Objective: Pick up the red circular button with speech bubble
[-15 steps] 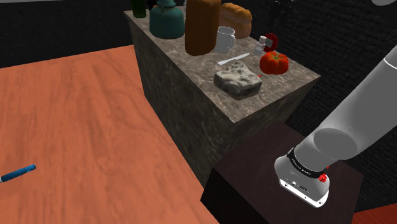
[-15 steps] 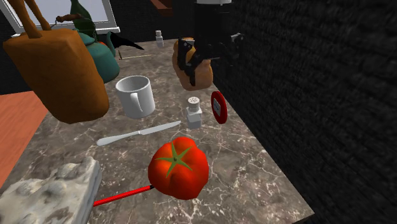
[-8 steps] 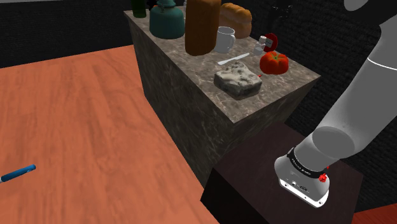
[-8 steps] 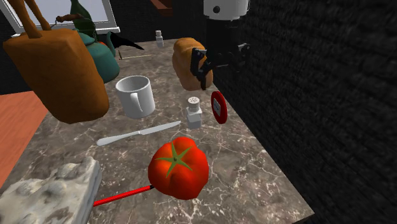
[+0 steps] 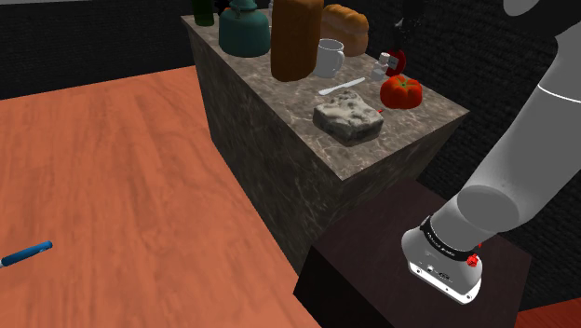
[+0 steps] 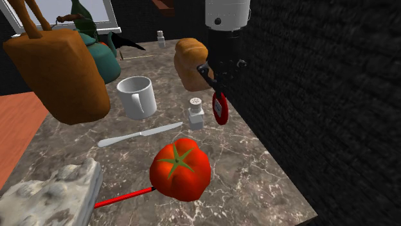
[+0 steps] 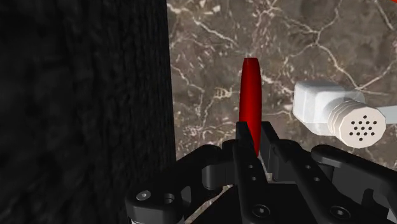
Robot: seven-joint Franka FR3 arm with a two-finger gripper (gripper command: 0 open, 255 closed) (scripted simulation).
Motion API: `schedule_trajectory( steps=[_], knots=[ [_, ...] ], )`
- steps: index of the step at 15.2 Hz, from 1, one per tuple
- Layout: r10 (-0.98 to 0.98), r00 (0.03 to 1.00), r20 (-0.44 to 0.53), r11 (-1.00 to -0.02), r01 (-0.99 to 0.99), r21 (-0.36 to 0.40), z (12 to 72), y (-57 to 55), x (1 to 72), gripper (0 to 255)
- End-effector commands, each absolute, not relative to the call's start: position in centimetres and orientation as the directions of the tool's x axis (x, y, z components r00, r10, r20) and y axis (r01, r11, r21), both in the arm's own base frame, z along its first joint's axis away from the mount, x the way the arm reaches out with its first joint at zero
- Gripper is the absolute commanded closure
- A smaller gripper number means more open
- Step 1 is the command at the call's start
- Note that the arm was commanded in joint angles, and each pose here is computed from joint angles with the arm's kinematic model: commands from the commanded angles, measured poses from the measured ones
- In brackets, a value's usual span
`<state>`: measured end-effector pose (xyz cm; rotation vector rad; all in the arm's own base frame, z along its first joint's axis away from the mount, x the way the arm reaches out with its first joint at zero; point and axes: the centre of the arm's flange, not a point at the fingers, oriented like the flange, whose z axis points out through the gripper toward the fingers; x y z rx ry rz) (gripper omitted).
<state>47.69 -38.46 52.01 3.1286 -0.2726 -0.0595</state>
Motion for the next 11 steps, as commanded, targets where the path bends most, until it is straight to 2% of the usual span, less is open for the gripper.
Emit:
schedule_trajectory(
  steps=[1,6,11],
  knots=[
    [-0.173,0.984,-0.038,-0.985,-0.173,0.004,52.0,-38.5,47.7,255],
    [-0.173,0.984,-0.038,-0.985,-0.173,0.004,51.9,-38.5,47.6,255],
    [-0.173,0.984,-0.038,-0.985,-0.173,0.004,54.6,-38.5,47.6,255]
  ],
)
